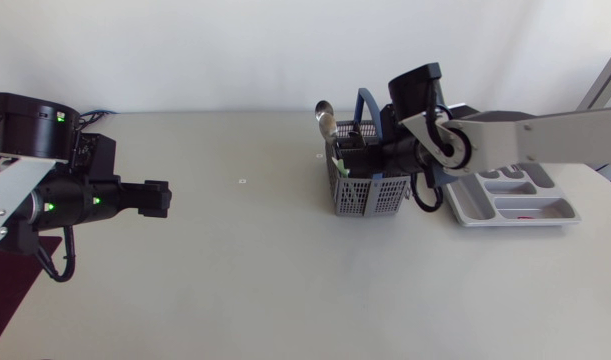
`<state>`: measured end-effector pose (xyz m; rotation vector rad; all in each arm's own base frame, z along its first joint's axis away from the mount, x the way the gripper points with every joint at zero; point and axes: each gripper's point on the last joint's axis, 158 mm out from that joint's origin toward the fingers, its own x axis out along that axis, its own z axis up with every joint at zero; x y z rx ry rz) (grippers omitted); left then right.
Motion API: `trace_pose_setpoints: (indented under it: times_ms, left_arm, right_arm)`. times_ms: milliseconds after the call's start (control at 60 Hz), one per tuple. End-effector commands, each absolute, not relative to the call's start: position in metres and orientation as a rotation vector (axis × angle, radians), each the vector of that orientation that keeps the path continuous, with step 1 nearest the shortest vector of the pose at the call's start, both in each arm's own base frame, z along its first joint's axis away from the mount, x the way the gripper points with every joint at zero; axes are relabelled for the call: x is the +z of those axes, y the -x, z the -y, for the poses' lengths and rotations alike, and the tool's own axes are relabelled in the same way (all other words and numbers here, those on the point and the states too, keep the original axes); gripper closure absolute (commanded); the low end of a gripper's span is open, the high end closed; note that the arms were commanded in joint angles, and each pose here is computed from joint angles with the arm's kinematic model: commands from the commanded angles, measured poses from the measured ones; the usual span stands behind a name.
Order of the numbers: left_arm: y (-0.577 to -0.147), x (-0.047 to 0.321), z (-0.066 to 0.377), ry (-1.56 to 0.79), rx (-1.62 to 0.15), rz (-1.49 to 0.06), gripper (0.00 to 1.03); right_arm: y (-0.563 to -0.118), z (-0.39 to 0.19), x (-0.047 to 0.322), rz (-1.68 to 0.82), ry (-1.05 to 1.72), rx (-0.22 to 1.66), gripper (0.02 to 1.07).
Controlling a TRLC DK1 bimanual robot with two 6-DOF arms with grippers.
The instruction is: Sort the cutlery from the basket into the organizer compartments.
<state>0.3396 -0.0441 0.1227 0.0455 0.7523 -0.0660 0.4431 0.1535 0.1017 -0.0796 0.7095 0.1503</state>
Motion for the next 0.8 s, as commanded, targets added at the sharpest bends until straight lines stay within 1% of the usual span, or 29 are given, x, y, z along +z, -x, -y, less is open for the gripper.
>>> trace_pose_setpoints:
  times_ms: [0,167,233,283,300,317,333,367,400,417,450,483,533,600,633,683,717,750,783]
  left_arm:
    - [-0.334,0.119,0.051,-0.052,-0.091,-0.752,0.07]
    - [-0.330,0.113,0.061,-0.081,-0.128,-0.753,0.07]
    - [-0.328,0.110,0.068,-0.094,-0.152,-0.752,0.07]
    - [-0.328,0.109,0.073,-0.107,-0.170,-0.737,0.07]
    - [-0.330,0.111,0.076,-0.117,-0.180,-0.724,0.07]
    - [-0.331,0.110,0.078,-0.128,-0.190,-0.714,0.07]
    - [-0.332,0.110,0.082,-0.143,-0.204,-0.695,0.07]
    - [-0.334,0.110,0.088,-0.168,-0.228,-0.670,0.07]
    - [-0.338,0.111,0.090,-0.197,-0.235,-0.650,0.07]
    - [-0.341,0.110,0.091,-0.216,-0.240,-0.646,0.07]
    - [-0.347,0.111,0.092,-0.239,-0.243,-0.640,0.07]
    - [-0.354,0.110,0.093,-0.250,-0.239,-0.653,0.07]
    - [-0.366,0.106,0.093,-0.270,-0.234,-0.687,0.07]
    - [-0.377,0.090,0.095,-0.287,-0.235,-0.779,0.13]
    - [-0.383,0.086,0.096,-0.293,-0.236,-0.810,0.14]
    - [-0.395,0.085,0.100,-0.295,-0.238,-0.819,0.14]
    - [-0.405,0.084,0.104,-0.289,-0.244,-0.818,0.17]
    - [-0.413,0.081,0.111,-0.277,-0.272,-0.827,0.19]
    - [-0.420,0.079,0.118,-0.263,-0.305,-0.829,0.20]
  right_arm:
    - [-0.409,-0.158,0.103,-0.719,0.125,0.231,1.01]
    - [-0.350,-0.162,0.105,-0.727,0.132,0.393,1.01]
    - [-0.333,-0.156,0.099,-0.728,0.151,0.412,1.01]
    - [-0.325,-0.153,0.094,-0.732,0.169,0.421,0.97]
    - [-0.324,-0.153,0.094,-0.733,0.169,0.426,0.94]
    - [-0.321,-0.153,0.093,-0.733,0.174,0.435,0.87]
    - [-0.319,-0.153,0.092,-0.732,0.181,0.442,0.75]
    - [-0.317,-0.153,0.095,-0.720,0.192,0.451,0.55]
    - [-0.313,-0.153,0.099,-0.706,0.202,0.464,0.38]
    - [-0.310,-0.153,0.102,-0.699,0.207,0.474,0.31]
    - [-0.304,-0.154,0.109,-0.678,0.213,0.491,0.22]
    - [-0.299,-0.154,0.117,-0.659,0.223,0.504,0.20]
    - [-0.288,-0.156,0.129,-0.629,0.233,0.531,0.20]
    - [-0.276,-0.155,0.140,-0.602,0.243,0.558,0.20]
    - [-0.270,-0.153,0.144,-0.589,0.251,0.566,0.20]
    - [-0.261,-0.148,0.145,-0.590,0.269,0.571,0.20]
    - [-0.255,-0.145,0.144,-0.593,0.287,0.577,0.20]
    - [-0.250,-0.141,0.143,-0.594,0.301,0.580,0.20]
    - [-0.247,-0.137,0.141,-0.593,0.315,0.578,0.21]
